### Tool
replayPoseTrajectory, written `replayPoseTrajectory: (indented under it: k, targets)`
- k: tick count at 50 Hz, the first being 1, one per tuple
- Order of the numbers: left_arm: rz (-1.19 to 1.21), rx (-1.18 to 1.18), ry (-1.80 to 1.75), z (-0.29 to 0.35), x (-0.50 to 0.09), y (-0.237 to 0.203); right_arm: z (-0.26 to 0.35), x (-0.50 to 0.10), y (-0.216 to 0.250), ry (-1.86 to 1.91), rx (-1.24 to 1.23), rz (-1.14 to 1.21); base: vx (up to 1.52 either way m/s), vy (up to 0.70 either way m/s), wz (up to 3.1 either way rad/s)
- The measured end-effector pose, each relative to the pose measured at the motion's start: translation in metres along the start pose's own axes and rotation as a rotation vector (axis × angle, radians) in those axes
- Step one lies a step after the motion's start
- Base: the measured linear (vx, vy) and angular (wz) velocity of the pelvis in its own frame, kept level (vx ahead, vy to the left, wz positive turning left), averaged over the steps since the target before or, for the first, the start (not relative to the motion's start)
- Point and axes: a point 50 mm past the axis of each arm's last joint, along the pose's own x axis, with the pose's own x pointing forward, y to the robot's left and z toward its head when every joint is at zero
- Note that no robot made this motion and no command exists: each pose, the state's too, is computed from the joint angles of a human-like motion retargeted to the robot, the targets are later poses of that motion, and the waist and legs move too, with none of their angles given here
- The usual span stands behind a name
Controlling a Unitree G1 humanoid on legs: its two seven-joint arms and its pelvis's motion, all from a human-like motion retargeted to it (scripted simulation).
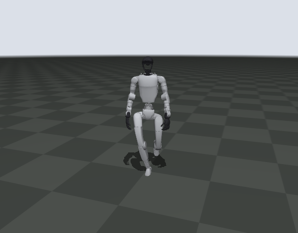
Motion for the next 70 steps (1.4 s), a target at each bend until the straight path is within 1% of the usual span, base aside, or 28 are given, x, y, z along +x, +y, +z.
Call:
replayPoseTrajectory:
  k: [3,15,20,24,28,35,40,49,53,58,60,64,70]
  targets:
    - [-0.049,-0.013,0.067,-0.021,0.000,-0.019,0.007,0.000,-0.005,-0.027,-0.035,-0.013,0.68,-0.06,-1.29]
    - [-0.053,-0.184,0.140,-0.059,-0.007,-0.041,0.093,-0.005,-0.017,-0.314,-0.176,-0.035,0.60,0.00,-1.70]
    - [-0.037,-0.170,0.137,-0.060,-0.008,-0.037,0.122,-0.012,-0.016,-0.420,-0.173,-0.038,0.54,0.11,-1.19]
    - [-0.002,-0.151,0.121,-0.057,-0.008,-0.028,0.126,-0.012,-0.011,-0.437,-0.169,-0.028,0.57,0.14,-0.90]
    - [0.048,-0.145,0.113,-0.052,-0.008,-0.014,0.117,-0.008,-0.007,-0.391,-0.150,-0.025,0.65,0.14,-1.07]
    - [0.082,-0.154,0.093,-0.040,-0.006,-0.003,0.065,0.004,0.007,-0.178,-0.101,0.014,0.65,0.18,-0.77]
    - [0.096,-0.089,0.039,-0.020,-0.004,0.009,0.047,0.005,0.008,-0.109,-0.069,0.035,0.58,0.14,-0.43]
    - [0.176,0.012,-0.113,0.034,-0.005,0.036,0.048,0.004,-0.001,-0.134,0.028,-0.020,0.55,0.11,-0.06]
    - [0.196,0.052,-0.193,0.059,-0.006,0.039,0.041,0.004,0.004,-0.115,0.049,-0.017,0.55,0.03,0.57]
    - [0.180,0.105,-0.253,0.077,-0.006,0.033,0.029,0.005,0.014,-0.058,0.032,0.024,0.54,-0.01,0.69]
    - [0.169,0.124,-0.255,0.077,-0.006,0.030,0.025,0.005,0.017,-0.041,0.020,0.041,0.53,-0.05,0.68]
    - [0.144,0.143,-0.192,0.057,-0.002,0.019,0.019,0.005,0.021,-0.015,0.003,0.058,0.53,-0.09,0.76]
    - [0.102,0.111,0.019,-0.006,-0.001,0.002,0.019,0.005,0.015,-0.011,-0.011,0.045,0.57,-0.14,0.86]
